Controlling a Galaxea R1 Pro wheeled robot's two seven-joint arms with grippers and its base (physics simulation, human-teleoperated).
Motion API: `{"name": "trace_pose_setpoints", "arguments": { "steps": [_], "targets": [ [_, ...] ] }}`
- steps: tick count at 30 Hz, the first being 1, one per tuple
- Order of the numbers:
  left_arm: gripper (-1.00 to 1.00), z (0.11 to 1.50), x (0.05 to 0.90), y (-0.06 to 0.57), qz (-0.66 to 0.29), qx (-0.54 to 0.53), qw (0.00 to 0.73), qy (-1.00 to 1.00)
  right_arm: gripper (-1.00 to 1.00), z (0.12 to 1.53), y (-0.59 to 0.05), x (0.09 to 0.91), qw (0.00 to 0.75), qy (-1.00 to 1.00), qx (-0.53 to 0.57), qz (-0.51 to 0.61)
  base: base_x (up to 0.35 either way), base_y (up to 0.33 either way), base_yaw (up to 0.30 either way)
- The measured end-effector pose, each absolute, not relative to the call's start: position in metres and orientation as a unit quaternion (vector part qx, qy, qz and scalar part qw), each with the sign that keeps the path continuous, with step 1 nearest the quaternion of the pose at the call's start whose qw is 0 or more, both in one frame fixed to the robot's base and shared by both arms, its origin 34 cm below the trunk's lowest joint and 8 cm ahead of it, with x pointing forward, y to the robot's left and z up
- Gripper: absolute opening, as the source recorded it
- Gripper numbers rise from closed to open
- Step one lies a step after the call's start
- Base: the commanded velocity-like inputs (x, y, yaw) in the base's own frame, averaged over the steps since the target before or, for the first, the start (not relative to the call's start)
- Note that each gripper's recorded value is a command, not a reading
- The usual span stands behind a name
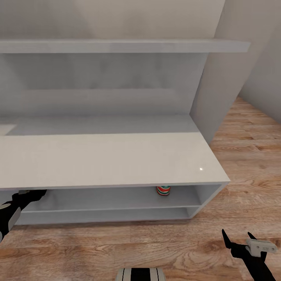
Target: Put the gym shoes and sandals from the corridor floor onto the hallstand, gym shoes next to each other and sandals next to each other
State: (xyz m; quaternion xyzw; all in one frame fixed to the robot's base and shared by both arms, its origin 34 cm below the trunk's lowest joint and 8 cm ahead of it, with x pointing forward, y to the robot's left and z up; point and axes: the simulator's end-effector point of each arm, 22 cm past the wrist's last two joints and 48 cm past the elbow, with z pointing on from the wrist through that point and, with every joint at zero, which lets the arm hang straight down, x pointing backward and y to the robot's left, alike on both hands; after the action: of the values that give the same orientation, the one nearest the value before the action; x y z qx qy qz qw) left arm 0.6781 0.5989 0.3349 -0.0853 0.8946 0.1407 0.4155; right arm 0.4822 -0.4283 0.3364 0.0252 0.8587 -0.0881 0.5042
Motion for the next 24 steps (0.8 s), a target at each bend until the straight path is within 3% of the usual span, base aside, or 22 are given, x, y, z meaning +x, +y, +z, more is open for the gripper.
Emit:
{"name": "trace_pose_setpoints", "arguments": {
  "steps": [11, 24],
  "targets": [
    [1.00, 0.3351, 0.6779, 0.5994, 0.141, -0.085, 0.416, 0.894, 1.00, 0.3364, -0.4284, 0.4822, 0.504, 0.859, 0.025, -0.088, -0.033, 0.000, 0.000],
    [1.00, 0.3352, 0.6780, 0.5994, 0.141, -0.084, 0.416, 0.895, 1.00, 0.3364, -0.4283, 0.4822, 0.504, 0.859, 0.025, -0.088, -0.253, 0.000, 0.000]
  ]
}}
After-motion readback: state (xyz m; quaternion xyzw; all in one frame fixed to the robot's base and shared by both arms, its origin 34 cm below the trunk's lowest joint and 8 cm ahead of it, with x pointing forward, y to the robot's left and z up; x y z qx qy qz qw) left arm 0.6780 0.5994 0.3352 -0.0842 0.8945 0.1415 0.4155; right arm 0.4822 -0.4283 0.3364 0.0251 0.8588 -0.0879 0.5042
